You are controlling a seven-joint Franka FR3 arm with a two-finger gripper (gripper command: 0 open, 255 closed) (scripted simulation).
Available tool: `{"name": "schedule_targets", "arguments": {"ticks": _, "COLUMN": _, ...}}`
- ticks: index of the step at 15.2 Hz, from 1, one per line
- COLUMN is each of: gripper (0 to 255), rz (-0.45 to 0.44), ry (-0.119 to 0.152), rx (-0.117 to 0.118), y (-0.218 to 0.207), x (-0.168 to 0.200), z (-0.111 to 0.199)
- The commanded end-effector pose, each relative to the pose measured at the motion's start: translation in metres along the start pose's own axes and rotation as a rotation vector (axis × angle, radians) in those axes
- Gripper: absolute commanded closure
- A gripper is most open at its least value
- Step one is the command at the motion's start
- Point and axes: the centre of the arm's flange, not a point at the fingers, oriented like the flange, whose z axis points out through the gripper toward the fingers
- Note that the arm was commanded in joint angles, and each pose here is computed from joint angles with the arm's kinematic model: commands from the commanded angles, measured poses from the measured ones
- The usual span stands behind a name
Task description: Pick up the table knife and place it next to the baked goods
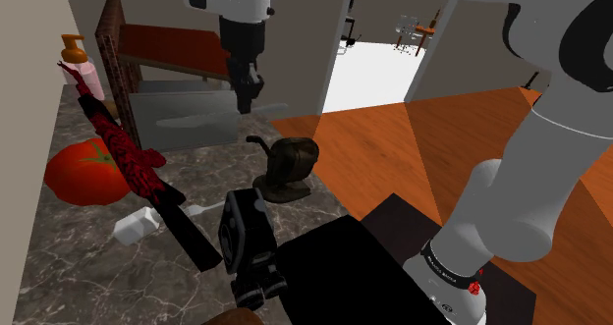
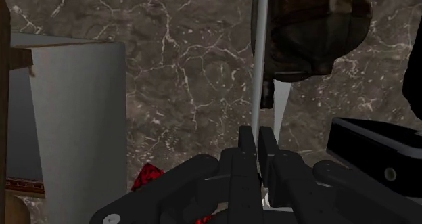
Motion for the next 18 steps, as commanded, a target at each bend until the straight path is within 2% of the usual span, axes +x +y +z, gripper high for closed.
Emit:
{"name": "schedule_targets", "arguments": {"ticks": 1, "gripper": 255, "rz": 0.001, "ry": -0.001, "rx": 0.000, "y": -0.027, "x": 0.009, "z": 0.002}}
{"name": "schedule_targets", "arguments": {"ticks": 18, "gripper": 255, "rz": 0.001, "ry": -0.001, "rx": 0.000, "y": -0.245, "x": 0.063, "z": 0.000}}
